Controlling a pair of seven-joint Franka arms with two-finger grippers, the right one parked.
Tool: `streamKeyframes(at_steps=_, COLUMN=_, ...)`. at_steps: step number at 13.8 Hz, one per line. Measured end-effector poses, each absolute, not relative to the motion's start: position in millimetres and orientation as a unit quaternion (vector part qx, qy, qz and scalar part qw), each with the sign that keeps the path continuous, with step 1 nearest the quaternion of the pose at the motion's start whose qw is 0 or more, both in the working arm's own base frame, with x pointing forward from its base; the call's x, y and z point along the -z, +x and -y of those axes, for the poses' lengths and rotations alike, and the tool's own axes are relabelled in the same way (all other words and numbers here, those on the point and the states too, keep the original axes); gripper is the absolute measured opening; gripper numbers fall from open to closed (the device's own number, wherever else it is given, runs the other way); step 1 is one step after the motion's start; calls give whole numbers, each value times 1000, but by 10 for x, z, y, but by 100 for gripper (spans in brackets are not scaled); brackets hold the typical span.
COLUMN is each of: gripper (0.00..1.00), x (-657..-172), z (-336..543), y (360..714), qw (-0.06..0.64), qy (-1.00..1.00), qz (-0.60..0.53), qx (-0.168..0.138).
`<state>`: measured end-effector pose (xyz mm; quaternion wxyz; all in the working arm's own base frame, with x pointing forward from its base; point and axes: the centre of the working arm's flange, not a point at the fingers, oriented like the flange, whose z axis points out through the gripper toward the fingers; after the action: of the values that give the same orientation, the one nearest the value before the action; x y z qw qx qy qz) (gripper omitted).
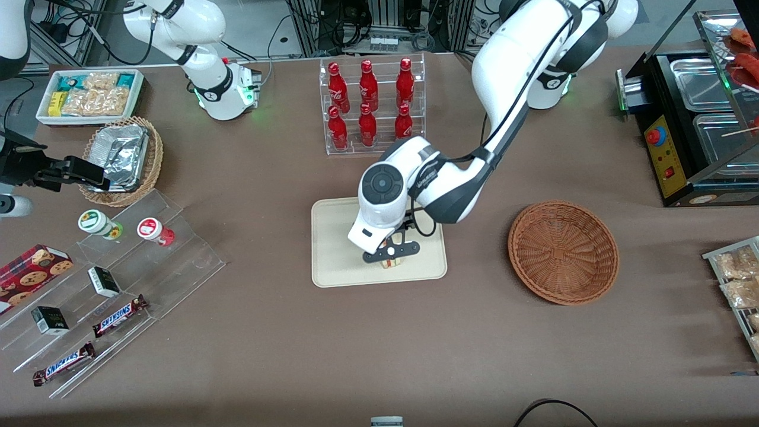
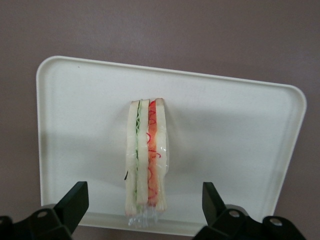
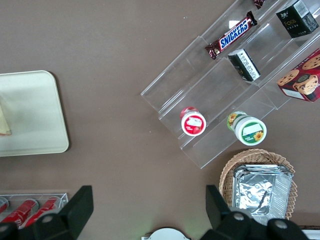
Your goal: Place sandwich from basket to tray
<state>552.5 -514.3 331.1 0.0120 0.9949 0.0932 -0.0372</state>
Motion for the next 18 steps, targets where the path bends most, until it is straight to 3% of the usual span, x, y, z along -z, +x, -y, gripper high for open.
streamKeyframes(at_steps=3, gripper=100, x=-3737, z=4901, y=5660, qw=7, qy=994, qz=-107, qx=18)
streamKeyframes(at_steps=8, gripper=100, x=-4186, z=3787, y=6115, qw=-17, qy=997, qz=-66, qx=31)
streamKeyframes(at_steps=18, gripper=100, x=-4516, z=1906, y=6277, qw=12, qy=996, qz=11, qx=87)
